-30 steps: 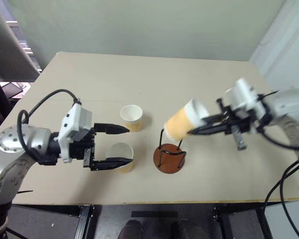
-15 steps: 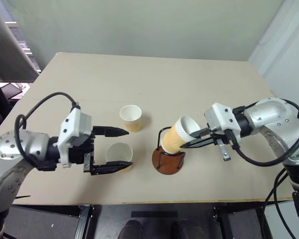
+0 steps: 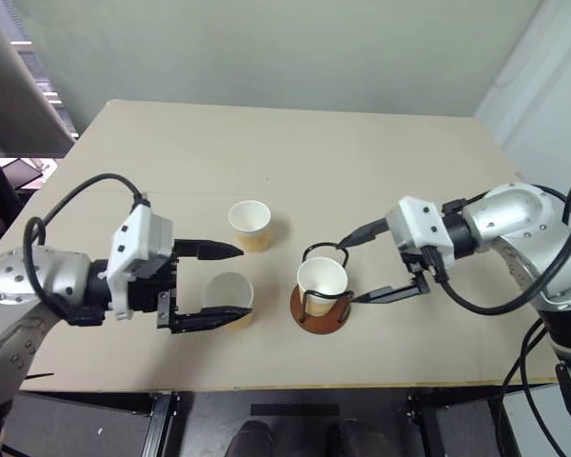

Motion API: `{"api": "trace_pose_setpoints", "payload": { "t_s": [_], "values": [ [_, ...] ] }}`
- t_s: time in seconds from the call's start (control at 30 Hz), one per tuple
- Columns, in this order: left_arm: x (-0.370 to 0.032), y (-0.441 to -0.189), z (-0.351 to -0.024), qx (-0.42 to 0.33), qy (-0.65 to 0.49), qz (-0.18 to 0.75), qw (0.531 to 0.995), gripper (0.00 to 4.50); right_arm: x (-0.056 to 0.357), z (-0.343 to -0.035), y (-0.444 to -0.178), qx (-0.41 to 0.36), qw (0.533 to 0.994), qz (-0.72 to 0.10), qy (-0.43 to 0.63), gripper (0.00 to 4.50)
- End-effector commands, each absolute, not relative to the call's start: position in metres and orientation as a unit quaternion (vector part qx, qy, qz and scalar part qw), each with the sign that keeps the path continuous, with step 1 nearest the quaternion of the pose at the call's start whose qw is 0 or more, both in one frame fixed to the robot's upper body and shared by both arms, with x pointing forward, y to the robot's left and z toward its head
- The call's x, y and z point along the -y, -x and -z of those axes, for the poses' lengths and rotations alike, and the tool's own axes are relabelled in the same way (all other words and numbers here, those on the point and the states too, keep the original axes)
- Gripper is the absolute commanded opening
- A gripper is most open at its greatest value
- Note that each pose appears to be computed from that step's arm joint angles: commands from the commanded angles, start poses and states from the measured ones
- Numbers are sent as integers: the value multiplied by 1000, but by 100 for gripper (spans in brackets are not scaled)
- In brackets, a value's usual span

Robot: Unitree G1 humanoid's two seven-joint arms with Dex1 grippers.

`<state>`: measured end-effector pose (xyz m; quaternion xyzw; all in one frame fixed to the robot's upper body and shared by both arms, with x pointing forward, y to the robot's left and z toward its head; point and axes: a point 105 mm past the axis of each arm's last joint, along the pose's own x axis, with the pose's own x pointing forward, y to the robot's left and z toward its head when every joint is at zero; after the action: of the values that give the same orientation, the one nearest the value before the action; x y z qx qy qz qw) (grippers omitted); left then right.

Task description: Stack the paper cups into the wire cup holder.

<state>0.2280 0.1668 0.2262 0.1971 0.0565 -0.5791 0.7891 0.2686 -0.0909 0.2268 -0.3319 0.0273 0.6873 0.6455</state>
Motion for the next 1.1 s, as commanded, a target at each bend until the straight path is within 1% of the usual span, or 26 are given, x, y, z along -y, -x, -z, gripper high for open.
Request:
{"api": "trace_pose_setpoints", "payload": {
  "t_s": [0.03, 0.1, 0.13, 0.17, 0.27, 0.37, 0.53, 0.67, 0.77, 0.83, 0.9, 1.1],
  "values": [
    [-178, -235, -230, -62, -233, 561, 791, 450, 123, -267, -273, 21, 709, -644, 288, 447],
    [-194, -253, -221, -95, -271, 515, 808, 450, 142, -287, -265, 64, 735, -638, 219, 447],
    [-202, -263, -217, -108, -293, 491, 813, 450, 153, -290, -256, 82, 736, -643, 196, 447],
    [-207, -269, -215, -114, -304, 480, 815, 450, 161, -289, -248, 86, 737, -646, 181, 447],
    [-200, -272, -212, -115, -300, 511, 797, 450, 175, -274, -240, 60, 764, -620, 165, 447],
    [-196, -278, -208, -122, -304, 524, 786, 450, 172, -269, -233, 59, 774, -611, 158, 447],
    [-196, -289, -197, -149, -320, 525, 775, 450, 165, -267, -221, 57, 776, -609, 155, 447],
    [-196, -294, -183, -176, -335, 520, 766, 450, 164, -268, -218, 54, 780, -603, 160, 447],
    [-195, -295, -179, -181, -341, 522, 760, 450, 163, -267, -218, 51, 783, -599, 162, 447],
    [-193, -296, -179, -179, -339, 526, 759, 413, 164, -267, -218, 50, 784, -596, 164, 450],
    [-192, -296, -179, -177, -336, 530, 758, 358, 164, -266, -218, 48, 785, -594, 167, 450],
    [-190, -295, -184, -170, -336, 537, 755, 137, 165, -264, -218, 41, 787, -591, 171, 450]
  ]
}}
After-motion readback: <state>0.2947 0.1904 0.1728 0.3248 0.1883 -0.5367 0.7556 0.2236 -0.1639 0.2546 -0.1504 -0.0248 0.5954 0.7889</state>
